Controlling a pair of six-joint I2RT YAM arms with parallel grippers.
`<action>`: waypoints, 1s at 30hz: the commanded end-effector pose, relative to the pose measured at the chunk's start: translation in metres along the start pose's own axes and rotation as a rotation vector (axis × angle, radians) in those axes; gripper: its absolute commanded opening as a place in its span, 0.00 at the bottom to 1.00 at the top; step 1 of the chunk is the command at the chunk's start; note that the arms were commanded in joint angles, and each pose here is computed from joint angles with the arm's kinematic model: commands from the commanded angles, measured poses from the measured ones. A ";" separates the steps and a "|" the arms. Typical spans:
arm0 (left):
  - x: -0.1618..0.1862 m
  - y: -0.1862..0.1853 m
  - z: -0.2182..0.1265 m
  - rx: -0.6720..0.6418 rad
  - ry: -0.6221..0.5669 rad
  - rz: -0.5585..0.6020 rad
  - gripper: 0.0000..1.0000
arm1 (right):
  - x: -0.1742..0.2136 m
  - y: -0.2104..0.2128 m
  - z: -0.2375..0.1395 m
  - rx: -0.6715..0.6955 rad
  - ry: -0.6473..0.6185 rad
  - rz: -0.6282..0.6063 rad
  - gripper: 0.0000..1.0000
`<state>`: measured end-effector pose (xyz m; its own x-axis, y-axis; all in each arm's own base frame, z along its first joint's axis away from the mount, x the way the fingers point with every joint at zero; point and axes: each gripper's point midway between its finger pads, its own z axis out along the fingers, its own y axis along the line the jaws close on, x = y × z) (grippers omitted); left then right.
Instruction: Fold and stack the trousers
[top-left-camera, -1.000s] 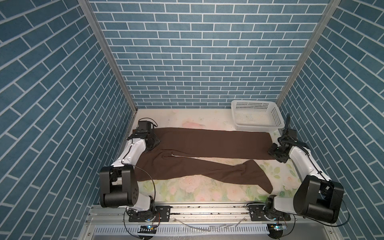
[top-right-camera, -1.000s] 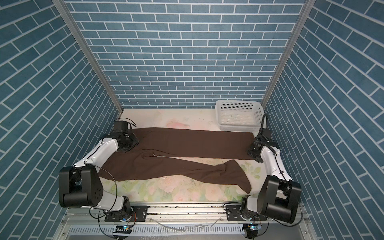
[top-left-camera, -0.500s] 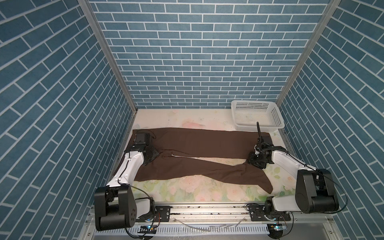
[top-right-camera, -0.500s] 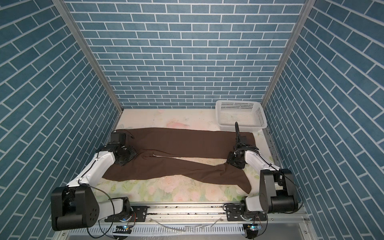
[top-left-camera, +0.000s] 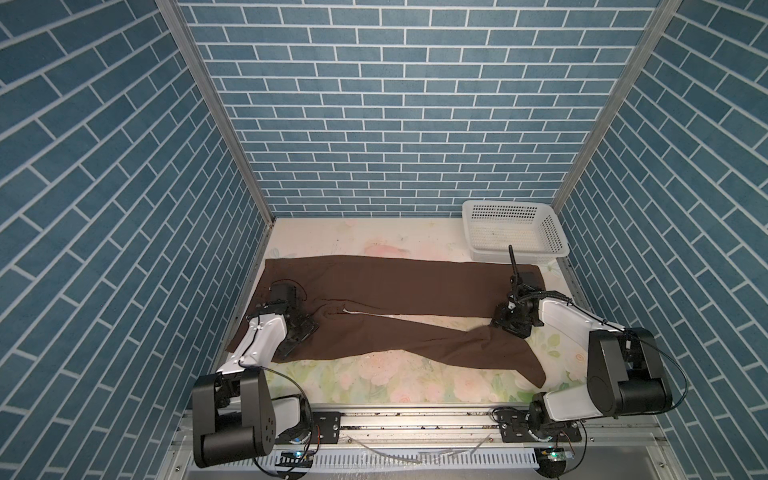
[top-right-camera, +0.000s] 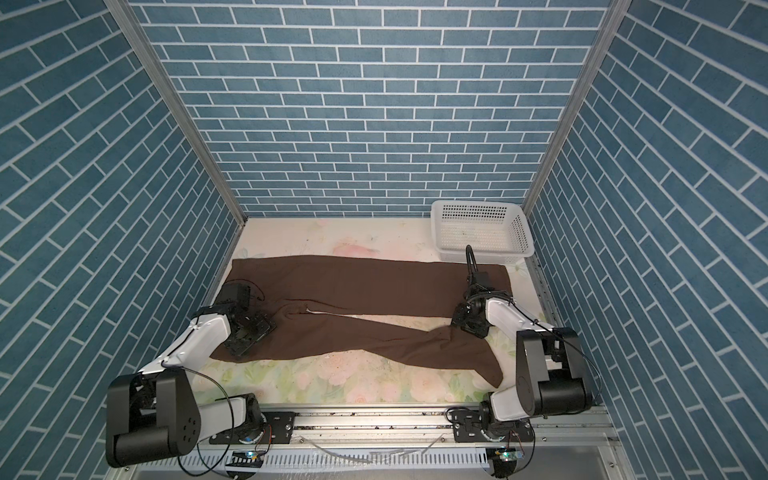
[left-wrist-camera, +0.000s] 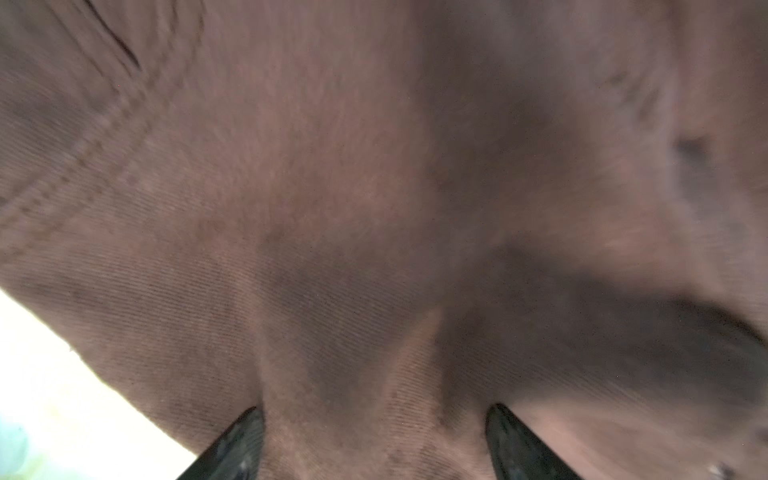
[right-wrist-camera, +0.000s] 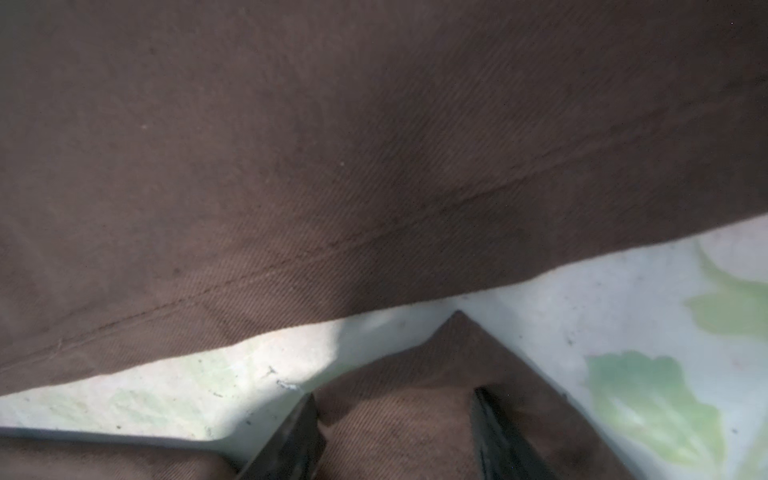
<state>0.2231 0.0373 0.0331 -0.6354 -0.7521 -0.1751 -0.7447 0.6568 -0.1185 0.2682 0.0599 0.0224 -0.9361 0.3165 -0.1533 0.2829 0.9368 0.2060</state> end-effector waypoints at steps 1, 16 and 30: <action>0.005 0.009 0.014 -0.022 0.026 -0.021 0.88 | 0.016 -0.010 0.017 0.043 0.092 0.006 0.47; -0.001 0.014 0.042 0.023 0.096 -0.087 0.06 | -0.055 0.014 -0.073 0.066 -0.115 -0.068 0.00; -0.023 0.023 0.022 0.070 0.023 -0.142 0.00 | -0.114 0.032 -0.252 -0.047 -0.775 -0.083 0.00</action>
<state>0.2279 0.0619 0.0161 -0.5375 -0.8378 -0.0955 -0.8071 0.5439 -0.2295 0.3452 0.0428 0.2602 -0.6851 0.2670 -0.6777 0.1381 0.9611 0.2392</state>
